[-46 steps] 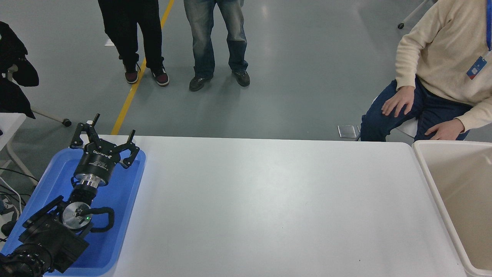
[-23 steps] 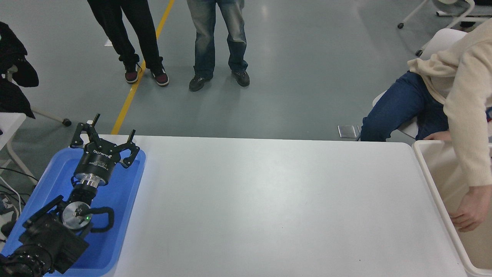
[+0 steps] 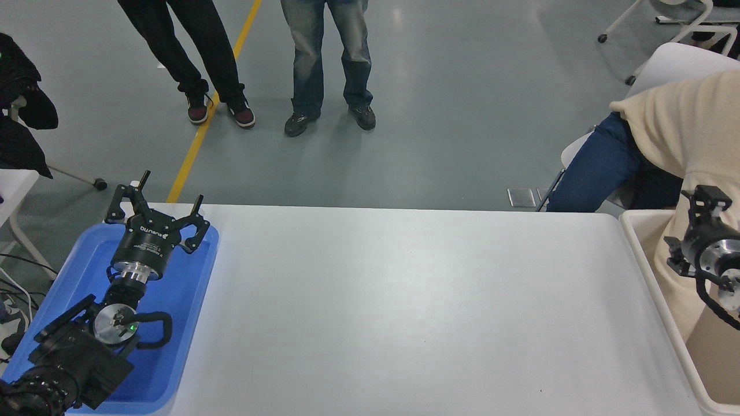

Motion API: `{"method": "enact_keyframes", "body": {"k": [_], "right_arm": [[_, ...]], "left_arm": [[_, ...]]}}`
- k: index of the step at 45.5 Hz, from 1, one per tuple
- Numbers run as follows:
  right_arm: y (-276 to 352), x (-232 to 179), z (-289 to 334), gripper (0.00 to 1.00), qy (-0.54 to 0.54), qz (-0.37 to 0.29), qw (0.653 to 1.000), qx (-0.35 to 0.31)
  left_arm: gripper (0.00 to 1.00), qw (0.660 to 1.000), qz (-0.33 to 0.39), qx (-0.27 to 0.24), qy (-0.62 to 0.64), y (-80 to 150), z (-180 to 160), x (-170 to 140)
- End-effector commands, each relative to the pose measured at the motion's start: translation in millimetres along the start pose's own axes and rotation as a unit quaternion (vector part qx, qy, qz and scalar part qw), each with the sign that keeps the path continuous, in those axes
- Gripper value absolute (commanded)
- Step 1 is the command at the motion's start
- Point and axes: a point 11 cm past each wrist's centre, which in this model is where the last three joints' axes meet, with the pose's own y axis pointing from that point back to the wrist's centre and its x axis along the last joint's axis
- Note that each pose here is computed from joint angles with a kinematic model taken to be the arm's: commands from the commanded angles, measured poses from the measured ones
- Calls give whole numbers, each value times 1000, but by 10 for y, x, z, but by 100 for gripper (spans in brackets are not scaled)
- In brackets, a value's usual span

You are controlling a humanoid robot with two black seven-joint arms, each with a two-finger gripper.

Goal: Pick up paper ball place in dustbin

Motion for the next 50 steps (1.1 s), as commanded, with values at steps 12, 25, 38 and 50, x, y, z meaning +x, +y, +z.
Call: {"method": "enact_keyframes", "body": {"k": [12, 25, 38, 50], "right_arm": [[226, -916, 402, 100, -215, -149, 949, 174], [400, -1538, 88, 100, -204, -143, 947, 203], [417, -1605, 188, 100, -196, -152, 950, 190], [413, -1465, 295, 100, -192, -135, 955, 183]], "left_arm": [[100, 1000, 0, 0, 0, -1, 2, 0], [100, 1000, -2, 1, 1, -10, -7, -12], [100, 1000, -1, 1, 0, -7, -6, -8], [100, 1000, 0, 1, 0, -1, -7, -3]]}}
